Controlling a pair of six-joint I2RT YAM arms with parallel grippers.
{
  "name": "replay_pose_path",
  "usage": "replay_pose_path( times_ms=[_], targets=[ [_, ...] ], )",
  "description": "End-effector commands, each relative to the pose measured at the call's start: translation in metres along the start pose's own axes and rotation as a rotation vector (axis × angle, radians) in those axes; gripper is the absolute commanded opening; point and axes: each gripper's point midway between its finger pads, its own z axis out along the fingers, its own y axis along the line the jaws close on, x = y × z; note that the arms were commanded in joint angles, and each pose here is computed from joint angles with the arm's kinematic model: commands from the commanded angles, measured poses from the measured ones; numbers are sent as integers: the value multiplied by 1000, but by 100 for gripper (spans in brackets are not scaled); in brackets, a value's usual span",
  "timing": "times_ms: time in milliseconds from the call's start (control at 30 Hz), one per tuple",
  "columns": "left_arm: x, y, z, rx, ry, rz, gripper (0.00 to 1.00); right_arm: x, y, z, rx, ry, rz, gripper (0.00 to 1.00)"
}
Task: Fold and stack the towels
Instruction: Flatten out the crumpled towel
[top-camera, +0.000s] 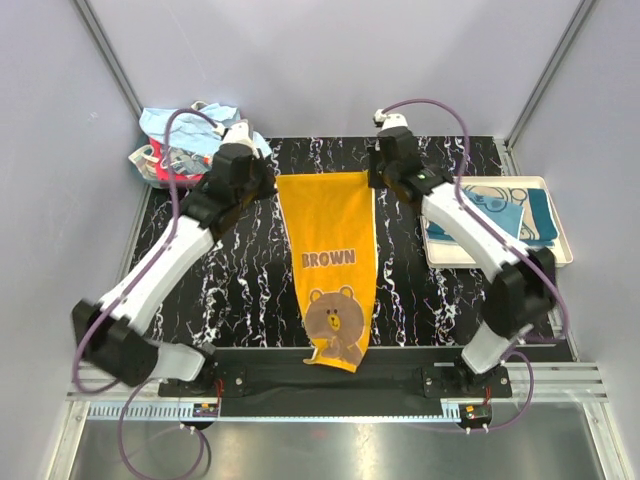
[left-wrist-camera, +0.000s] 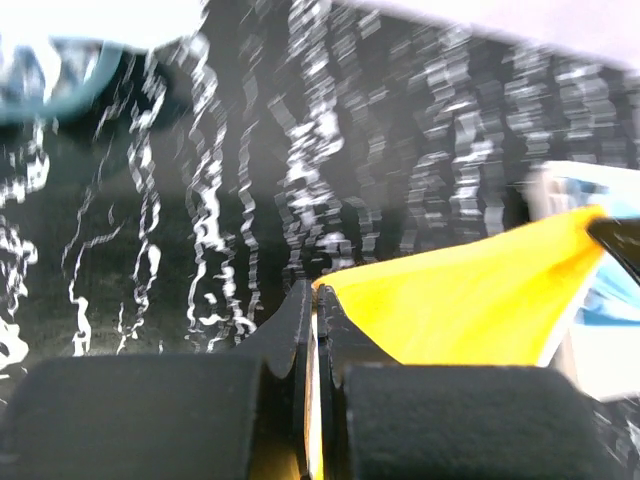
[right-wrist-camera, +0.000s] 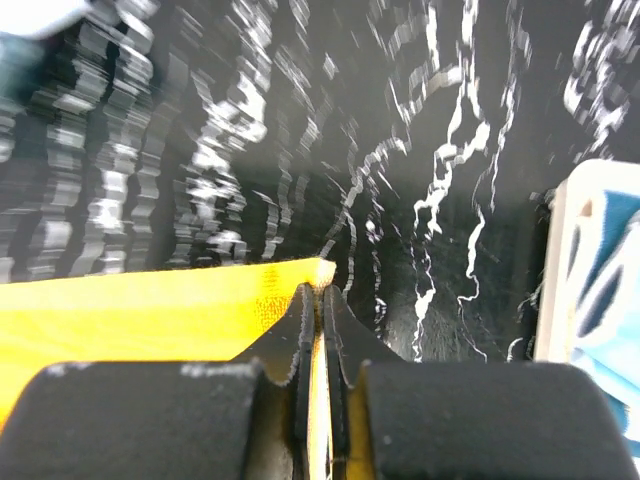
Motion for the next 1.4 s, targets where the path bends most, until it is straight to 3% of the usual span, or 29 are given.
replay_pose_path(
  times_ms=[0, 333, 567, 767, 1000, 1200, 1367],
  targets=[
    [-18, -17, -51, 88, -68, 89, 0, -47, 11, -67, -90, -158, -2, 0],
    [-53, -57, -185, 292, -208, 225, 0, -98, 42, -225, -324, -401, -71, 0],
    [-71, -66, -259, 449, -299, 227, 0, -104, 41, -282, -412, -475, -68, 0],
    [-85, -67, -293, 523, -358, 201, 0, -112, 39, -314, -456, -529, -53, 0],
    [-95, -65, -252, 374, -369, 221, 0, -120, 37, -289, -391, -538, -42, 0],
    [-111, -69, -172, 280, -325, 196, 0, -125, 38, -194, -237, -476, -103, 0],
    [-126, -47, -92, 199, -280, 154, 0, -136, 21, -122, -237, -441, -46, 0]
  ],
)
